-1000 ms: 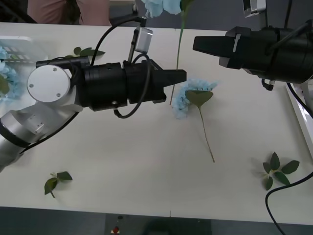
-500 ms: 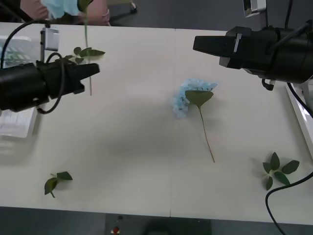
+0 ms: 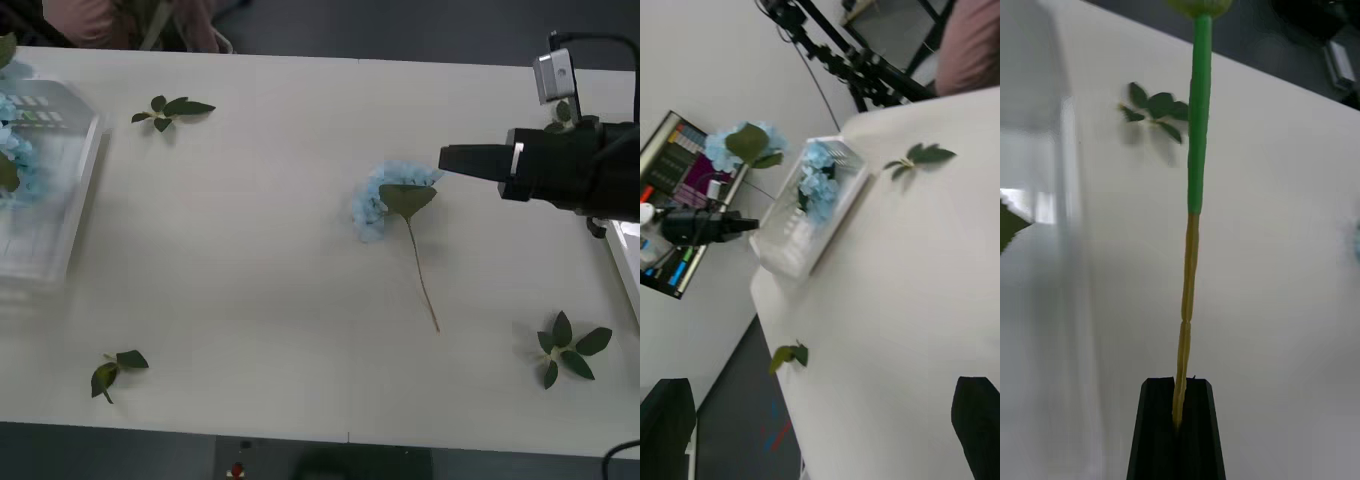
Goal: Put the red flowers into the right box and the blue flowers into the left box
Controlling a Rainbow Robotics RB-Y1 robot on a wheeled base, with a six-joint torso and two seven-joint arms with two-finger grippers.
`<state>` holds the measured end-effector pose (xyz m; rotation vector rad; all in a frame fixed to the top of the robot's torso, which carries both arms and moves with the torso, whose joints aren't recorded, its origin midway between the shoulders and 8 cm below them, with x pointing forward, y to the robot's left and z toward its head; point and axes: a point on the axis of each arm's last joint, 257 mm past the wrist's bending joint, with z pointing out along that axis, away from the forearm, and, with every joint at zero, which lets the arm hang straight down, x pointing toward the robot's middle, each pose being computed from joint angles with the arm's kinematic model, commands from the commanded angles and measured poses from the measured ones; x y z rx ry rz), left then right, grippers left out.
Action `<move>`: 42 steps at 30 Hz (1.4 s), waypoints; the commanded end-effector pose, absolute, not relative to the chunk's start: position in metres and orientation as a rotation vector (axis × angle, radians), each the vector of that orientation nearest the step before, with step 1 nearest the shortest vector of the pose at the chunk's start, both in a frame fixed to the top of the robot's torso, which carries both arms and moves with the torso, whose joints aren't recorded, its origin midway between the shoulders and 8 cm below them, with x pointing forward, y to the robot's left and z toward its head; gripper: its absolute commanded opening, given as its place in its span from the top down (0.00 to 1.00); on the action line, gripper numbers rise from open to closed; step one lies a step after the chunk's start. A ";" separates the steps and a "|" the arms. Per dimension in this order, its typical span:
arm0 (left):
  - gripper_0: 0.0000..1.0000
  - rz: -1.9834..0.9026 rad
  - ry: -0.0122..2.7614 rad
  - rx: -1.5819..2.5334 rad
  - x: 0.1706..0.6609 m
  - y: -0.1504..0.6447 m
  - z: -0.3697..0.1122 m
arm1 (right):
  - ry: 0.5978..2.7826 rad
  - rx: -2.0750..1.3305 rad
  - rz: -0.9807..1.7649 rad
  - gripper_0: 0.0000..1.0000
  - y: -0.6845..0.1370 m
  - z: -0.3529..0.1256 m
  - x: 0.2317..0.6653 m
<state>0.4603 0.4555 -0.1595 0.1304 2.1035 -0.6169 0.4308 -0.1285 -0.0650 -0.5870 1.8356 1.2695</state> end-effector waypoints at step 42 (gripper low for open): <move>0.00 -0.475 2.044 0.355 0.419 0.451 -0.110 | 2.455 -0.364 0.373 0.00 -0.171 -0.281 0.514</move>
